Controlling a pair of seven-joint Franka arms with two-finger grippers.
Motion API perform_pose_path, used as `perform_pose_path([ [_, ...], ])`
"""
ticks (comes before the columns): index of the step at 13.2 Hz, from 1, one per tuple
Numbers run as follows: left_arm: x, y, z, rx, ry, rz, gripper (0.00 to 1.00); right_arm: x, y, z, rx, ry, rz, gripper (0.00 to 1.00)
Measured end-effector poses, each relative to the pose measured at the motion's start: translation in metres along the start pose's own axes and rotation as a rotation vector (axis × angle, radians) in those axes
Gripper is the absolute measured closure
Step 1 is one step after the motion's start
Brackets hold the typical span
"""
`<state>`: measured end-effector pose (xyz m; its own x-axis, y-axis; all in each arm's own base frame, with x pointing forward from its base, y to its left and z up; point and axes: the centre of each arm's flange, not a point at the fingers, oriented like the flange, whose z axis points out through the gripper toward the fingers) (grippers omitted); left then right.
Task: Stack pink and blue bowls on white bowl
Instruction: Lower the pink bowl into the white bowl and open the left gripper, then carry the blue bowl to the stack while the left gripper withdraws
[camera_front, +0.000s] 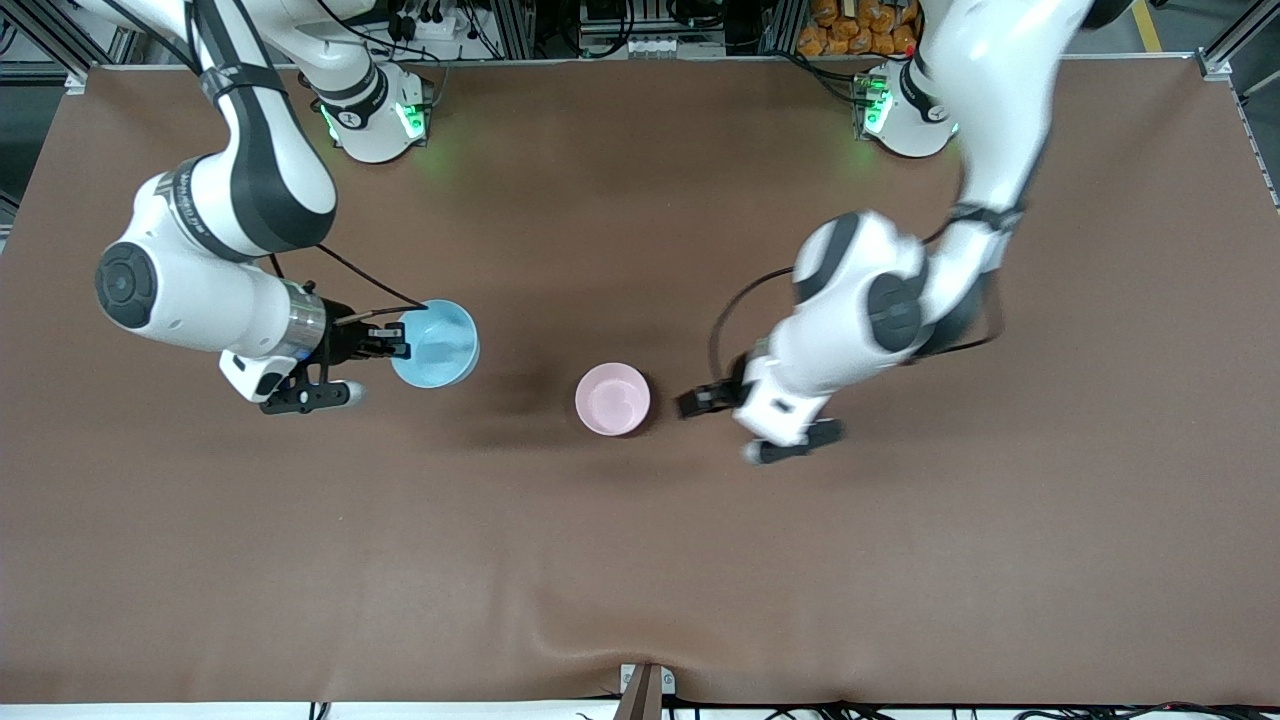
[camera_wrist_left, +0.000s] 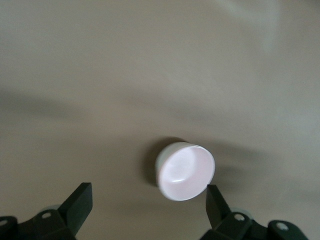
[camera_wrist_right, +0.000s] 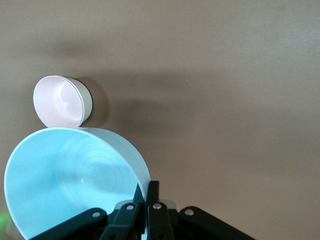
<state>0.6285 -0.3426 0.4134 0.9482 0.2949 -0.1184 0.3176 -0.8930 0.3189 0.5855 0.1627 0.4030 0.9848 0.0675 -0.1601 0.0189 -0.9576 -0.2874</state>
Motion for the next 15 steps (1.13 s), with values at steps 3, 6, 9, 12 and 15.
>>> perform_pose_path([
  [3, 0.001, -0.034, -0.099, 0.083, 0.034, -0.008, 0.0, -0.003, -0.022, 0.005, -0.002, 0.014, 0.035, 0.97],
  [6, -0.005, -0.073, -0.175, 0.165, 0.057, 0.022, 0.0, -0.01, -0.068, 0.016, -0.003, 0.046, 0.094, 0.97],
  [9, -0.011, -0.12, -0.247, 0.293, 0.126, 0.127, 0.0, -0.025, -0.121, 0.032, 0.003, 0.078, 0.146, 0.97],
  [12, -0.015, -0.164, -0.301, 0.36, 0.152, 0.212, 0.0, -0.036, -0.157, 0.054, 0.009, 0.097, 0.201, 0.97],
  [15, -0.011, -0.206, -0.332, 0.374, 0.149, 0.19, 0.0, -0.042, -0.185, 0.086, -0.018, 0.125, 0.248, 0.97],
])
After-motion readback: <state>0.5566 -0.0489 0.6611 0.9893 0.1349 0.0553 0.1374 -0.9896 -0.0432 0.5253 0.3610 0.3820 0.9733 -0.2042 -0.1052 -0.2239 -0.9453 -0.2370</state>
